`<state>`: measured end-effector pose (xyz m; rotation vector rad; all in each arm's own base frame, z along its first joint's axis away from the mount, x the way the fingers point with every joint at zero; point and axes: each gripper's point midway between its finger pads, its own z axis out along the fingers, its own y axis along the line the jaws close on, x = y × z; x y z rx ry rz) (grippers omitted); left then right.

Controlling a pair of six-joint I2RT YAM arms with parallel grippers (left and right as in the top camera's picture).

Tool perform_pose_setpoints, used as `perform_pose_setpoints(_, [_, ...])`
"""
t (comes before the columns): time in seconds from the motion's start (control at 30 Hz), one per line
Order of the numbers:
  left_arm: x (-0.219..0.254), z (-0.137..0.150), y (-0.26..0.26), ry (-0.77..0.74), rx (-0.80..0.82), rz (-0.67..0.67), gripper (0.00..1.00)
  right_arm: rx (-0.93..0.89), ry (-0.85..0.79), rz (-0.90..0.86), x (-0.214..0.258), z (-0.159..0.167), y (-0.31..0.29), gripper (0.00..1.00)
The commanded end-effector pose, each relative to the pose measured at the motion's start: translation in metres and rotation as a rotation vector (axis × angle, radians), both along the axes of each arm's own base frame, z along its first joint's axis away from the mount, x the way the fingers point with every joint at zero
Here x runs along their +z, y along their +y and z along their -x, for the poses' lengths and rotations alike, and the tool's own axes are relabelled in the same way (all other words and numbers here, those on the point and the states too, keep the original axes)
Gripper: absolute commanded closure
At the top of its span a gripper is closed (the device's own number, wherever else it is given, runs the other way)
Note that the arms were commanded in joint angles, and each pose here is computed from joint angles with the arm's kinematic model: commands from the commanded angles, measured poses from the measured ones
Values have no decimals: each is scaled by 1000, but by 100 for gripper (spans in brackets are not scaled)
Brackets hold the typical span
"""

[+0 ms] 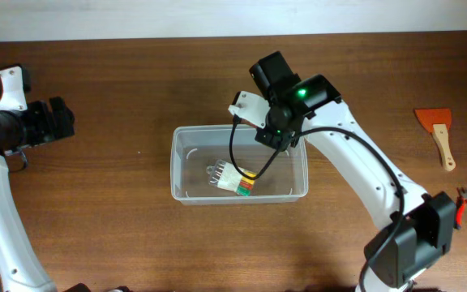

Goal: Pack container
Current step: 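Lift the socket rail and carry it left over the container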

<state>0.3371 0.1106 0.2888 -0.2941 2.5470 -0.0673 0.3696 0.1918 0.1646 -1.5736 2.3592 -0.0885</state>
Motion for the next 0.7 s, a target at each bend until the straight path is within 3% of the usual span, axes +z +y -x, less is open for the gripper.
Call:
perform_pose_setpoints(0.0, [7, -2, 0, -22, 5, 5, 1, 37, 56, -39, -11, 4, 13, 96])
perform_pose_setpoints(0.67, [7, -2, 0, -22, 5, 5, 1, 172, 241, 22, -77, 42, 4, 95])
